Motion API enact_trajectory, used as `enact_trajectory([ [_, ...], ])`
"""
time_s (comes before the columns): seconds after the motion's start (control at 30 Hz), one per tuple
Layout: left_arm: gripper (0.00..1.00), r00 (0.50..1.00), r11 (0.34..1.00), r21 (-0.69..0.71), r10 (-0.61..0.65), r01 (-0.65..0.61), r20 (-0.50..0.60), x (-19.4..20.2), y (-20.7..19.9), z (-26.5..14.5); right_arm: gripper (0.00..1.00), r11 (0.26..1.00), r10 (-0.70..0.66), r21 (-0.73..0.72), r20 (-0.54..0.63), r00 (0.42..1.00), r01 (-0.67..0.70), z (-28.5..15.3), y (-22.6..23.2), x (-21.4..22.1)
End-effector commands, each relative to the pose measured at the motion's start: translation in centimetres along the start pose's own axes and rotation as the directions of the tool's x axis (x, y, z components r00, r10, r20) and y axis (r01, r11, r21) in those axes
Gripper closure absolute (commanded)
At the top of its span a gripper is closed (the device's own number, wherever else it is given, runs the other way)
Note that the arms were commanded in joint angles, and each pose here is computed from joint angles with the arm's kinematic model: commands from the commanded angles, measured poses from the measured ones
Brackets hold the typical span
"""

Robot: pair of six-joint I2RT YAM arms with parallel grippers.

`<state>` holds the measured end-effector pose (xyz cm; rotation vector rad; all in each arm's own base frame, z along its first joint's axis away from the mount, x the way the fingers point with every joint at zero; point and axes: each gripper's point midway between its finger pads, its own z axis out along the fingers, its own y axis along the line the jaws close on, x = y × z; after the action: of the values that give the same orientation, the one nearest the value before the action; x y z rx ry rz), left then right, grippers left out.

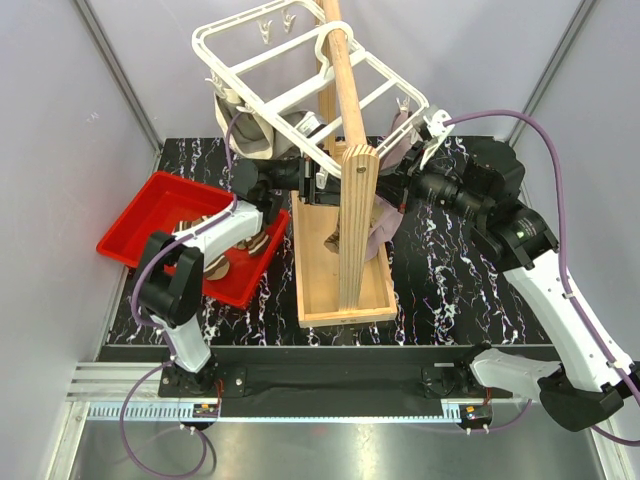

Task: Clip the socks to the hanger
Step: Clamp the sock onto the hanger.

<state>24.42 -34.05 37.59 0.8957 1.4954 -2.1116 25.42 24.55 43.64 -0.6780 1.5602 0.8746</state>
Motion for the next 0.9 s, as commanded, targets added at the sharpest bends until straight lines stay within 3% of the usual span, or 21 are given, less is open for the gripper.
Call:
enact_trajectory([
  [0.0, 1.00, 0.906, 0.897, 0.139, 0.424, -0.419, -0.006, 0.3, -6.0, -0.2, 1.00, 0.998, -0.025, -0.061, -0.011, 1.000, 0.025, -0.2, 1.0, 0.4],
  [0.87, 1.00, 0.886, 0.875, 0.139, 0.462, -0.464, 0.046, -0.2, -9.0, -0.6, 1.00, 0.999, -0.019, -0.029, -0.047, 0.999, 0.018, -0.3, 0.3, 2.0],
])
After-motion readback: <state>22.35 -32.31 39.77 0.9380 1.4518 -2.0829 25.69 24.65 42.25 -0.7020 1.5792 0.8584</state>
